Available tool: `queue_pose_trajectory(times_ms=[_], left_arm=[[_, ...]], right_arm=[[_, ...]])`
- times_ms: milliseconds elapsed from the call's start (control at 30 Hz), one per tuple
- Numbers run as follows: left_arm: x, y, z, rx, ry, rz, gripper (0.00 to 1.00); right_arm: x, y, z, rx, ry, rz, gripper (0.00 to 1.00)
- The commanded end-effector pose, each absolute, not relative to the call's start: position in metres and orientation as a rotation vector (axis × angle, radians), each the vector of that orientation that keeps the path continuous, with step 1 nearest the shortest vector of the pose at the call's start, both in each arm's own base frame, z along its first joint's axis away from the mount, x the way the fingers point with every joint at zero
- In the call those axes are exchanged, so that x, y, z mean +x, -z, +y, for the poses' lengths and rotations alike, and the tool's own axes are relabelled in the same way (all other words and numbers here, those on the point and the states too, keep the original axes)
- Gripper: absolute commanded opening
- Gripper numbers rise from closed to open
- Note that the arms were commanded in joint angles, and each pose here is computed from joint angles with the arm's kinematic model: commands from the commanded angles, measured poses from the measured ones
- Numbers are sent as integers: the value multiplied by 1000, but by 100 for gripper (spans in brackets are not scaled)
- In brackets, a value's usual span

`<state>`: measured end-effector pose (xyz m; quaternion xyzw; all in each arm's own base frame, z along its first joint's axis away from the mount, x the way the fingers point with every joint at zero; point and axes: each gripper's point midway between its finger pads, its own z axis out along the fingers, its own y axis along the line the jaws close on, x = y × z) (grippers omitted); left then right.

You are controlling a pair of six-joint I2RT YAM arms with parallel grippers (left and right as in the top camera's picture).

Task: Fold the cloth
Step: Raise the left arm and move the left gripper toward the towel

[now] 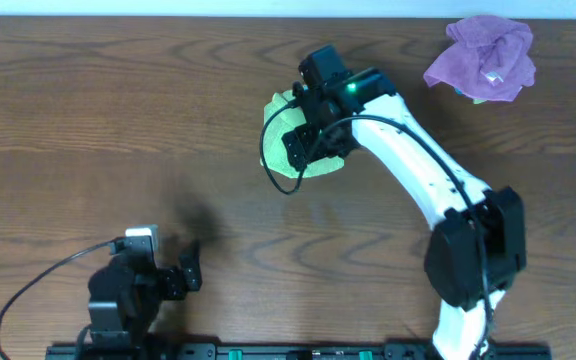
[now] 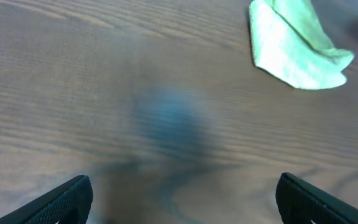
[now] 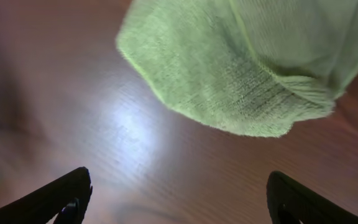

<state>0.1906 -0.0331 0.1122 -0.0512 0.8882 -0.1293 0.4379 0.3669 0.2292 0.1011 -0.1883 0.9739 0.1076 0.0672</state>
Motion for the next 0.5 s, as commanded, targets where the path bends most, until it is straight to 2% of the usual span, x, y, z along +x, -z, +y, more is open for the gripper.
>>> queue_pose_trajectory(times_ms=[0, 300, 467], left_arm=[[195, -133, -37, -160, 357, 2275, 96], [237, -167, -57, -165, 484, 2522, 95], [263, -161, -79, -185, 675, 2563, 95]], right_arm=[[375, -92, 215, -357, -369, 2981, 92], [377, -76, 178, -141, -577, 3055, 97], [367, -50, 169, -68, -732, 3067, 94]])
